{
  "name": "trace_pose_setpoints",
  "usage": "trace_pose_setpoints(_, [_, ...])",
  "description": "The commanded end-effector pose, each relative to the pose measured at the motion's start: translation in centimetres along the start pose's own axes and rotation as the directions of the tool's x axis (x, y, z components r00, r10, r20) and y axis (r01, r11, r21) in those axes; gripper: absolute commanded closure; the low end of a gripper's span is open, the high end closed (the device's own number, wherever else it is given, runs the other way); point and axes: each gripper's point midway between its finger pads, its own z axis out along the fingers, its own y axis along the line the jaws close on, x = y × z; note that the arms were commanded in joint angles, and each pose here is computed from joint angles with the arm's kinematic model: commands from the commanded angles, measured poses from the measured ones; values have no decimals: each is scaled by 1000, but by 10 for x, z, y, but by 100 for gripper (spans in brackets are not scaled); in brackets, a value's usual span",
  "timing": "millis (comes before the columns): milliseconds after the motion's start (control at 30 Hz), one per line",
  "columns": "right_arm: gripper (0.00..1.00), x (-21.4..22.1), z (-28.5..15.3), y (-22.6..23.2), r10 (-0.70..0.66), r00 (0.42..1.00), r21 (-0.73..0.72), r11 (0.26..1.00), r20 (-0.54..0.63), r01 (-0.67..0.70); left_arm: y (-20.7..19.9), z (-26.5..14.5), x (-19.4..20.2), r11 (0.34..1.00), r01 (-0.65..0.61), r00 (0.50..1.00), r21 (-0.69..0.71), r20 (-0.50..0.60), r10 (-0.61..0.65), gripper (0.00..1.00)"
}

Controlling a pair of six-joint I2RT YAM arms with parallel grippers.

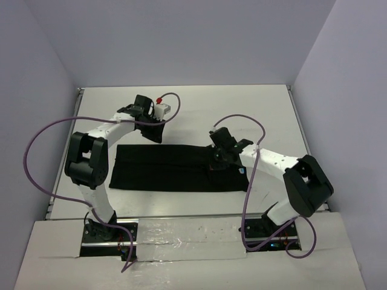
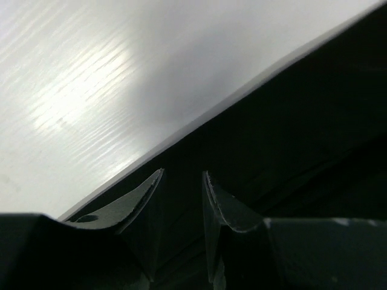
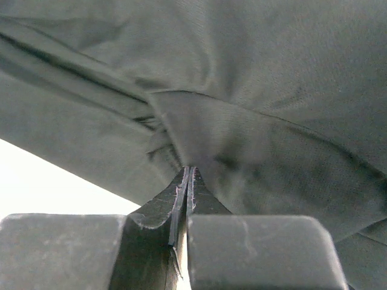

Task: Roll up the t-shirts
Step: Fold the T-shirt at the center of the board.

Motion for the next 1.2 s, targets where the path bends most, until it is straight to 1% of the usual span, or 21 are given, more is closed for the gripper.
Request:
trace_pose_setpoints(0, [98, -13, 0, 2, 40, 998, 5, 999, 54, -41, -64, -43, -56, 981, -72, 987, 177, 154, 45, 61])
trace_pose_setpoints(33, [98, -18, -3, -1, 81, 994, -2, 997, 74, -81, -104, -49, -63, 958, -114, 982, 263, 178, 68, 62])
trace_pose_setpoints(133, [98, -22, -7, -15, 169, 980, -12, 986, 107, -169, -164, -39, -58, 916, -195, 974, 351, 179, 139, 60])
trace_pose_setpoints(167, [98, -19, -6, -21, 187, 976, -5, 982, 109, -188, -194, -31, -44, 896, -215, 974, 389, 149, 170, 57])
trace_pose_setpoints(200, [98, -21, -6, -25, 216, 969, -2, 976, 116, -217, -204, -19, -35, 892, -213, 976, 399, 124, 178, 57])
trace_pose_setpoints(233, [98, -20, -6, -28, 232, 966, 0, 972, 116, -234, -211, -12, -35, 891, -219, 975, 397, 132, 180, 57])
trace_pose_setpoints(267, [98, -18, -6, -36, 261, 959, 5, 965, 115, -263, -219, -4, -26, 907, -168, 985, 386, 94, 142, 57])
trace_pose_setpoints(333, [98, -17, -6, -45, 302, 945, 7, 952, 126, -306, -223, 7, -23, 916, -142, 990, 376, 80, 120, 56])
trace_pose_setpoints(400, [98, -16, -5, -59, 342, 928, 20, 937, 148, -349, -229, 12, -30, 925, -134, 989, 354, 100, 105, 57])
trace_pose_setpoints(500, [97, -13, -4, -69, 366, 916, 30, 926, 166, -375, -239, 18, -36, 935, -164, 985, 315, 110, 136, 58])
trace_pose_setpoints(600, [96, -11, -5, -74, 373, 910, 45, 921, 181, -387, -229, 29, -25, 959, -183, 983, 218, 63, 173, 59])
trace_pose_setpoints(700, [95, -12, -5, -74, 380, 903, 35, 918, 198, -394, -218, 37, -7, 967, -183, 983, 178, 5, 185, 60])
trace_pose_setpoints(767, [95, -12, -4, -75, 382, 902, 37, 917, 200, -396, -221, 38, -2, 964, -171, 984, 205, -12, 177, 60])
trace_pose_setpoints(833, [94, -12, -2, -77, 384, 901, 44, 915, 199, -400, -233, 37, -1, 955, -158, 986, 253, -11, 166, 60])
trace_pose_setpoints(933, [94, -11, 0, -77, 385, 902, 46, 915, 193, -401, -238, 37, -1, 951, -168, 984, 260, -14, 178, 60])
trace_pose_setpoints(1167, [93, -13, 2, -78, 384, 903, 55, 914, 195, -401, -235, 44, 17, 952, -149, 983, 266, -63, 171, 60])
